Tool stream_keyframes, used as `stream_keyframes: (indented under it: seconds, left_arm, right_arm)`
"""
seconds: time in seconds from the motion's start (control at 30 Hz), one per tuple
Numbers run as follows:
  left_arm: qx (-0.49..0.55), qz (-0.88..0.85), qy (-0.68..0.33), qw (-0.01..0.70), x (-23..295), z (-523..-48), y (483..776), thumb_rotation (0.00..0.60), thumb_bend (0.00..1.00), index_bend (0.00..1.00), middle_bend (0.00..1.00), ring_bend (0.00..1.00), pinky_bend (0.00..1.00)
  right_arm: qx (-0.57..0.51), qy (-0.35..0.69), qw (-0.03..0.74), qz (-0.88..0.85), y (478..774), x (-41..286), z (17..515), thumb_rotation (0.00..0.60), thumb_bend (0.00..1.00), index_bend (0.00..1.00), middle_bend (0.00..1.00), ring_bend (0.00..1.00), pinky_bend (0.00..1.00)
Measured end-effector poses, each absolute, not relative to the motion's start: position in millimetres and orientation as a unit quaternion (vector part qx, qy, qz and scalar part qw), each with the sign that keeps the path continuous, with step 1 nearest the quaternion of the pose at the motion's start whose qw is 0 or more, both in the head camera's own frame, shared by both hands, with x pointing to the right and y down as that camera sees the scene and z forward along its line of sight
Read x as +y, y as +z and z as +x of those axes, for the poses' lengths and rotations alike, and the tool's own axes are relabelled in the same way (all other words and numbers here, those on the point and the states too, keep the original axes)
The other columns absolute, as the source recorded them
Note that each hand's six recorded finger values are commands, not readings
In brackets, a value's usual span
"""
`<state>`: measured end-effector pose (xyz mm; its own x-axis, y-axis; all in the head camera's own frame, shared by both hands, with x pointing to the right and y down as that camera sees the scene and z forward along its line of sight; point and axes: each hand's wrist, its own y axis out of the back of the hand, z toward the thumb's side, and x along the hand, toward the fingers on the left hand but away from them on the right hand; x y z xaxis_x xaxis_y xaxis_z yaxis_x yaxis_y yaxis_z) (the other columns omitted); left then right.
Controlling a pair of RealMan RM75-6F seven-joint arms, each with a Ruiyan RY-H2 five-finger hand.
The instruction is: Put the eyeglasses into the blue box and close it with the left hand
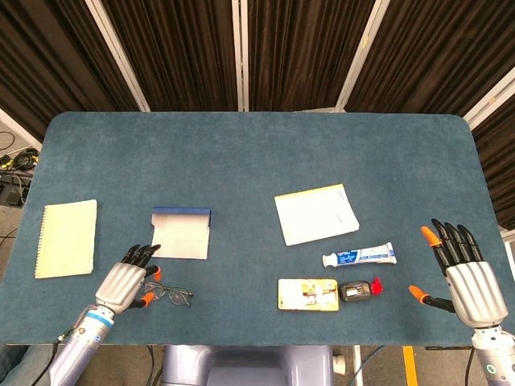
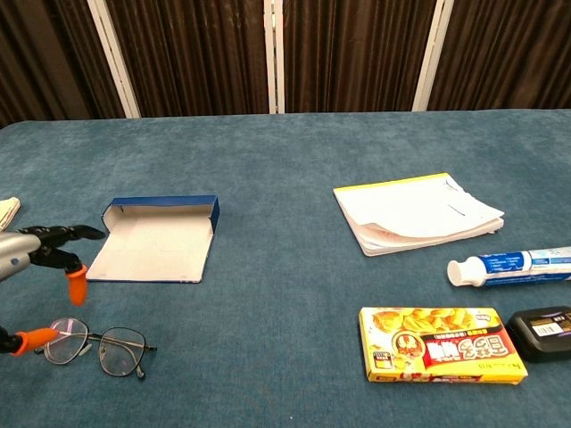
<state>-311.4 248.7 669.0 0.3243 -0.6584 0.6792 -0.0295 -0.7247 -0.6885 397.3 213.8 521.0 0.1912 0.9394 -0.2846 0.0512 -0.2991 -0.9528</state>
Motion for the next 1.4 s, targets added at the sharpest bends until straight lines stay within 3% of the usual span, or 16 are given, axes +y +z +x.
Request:
stream_keyframes:
  seconds: [0.5, 1.4]
  left_arm:
    - [0.216, -0.765, -0.539, 0.278, 257.5, -295.1, 685.5, 0.6, 0.47, 0.46, 0.0, 0.0, 0.0]
    - [0.209, -0.761, -0.547, 0.28, 260.0, -291.5, 693.0, 0.6, 0.5, 0.5, 0.0, 0.0, 0.0]
  right_arm:
    - [-0.393, 0.5, 0.441, -0.633, 520.6, 212.9, 398.7, 0.6, 0.0, 0.0, 0.0, 0.0, 0.0]
    - [-0.394, 0.498, 0.441, -0.635, 519.4, 212.4, 399.0, 0.6, 0.0, 0.0, 0.0, 0.0, 0.0]
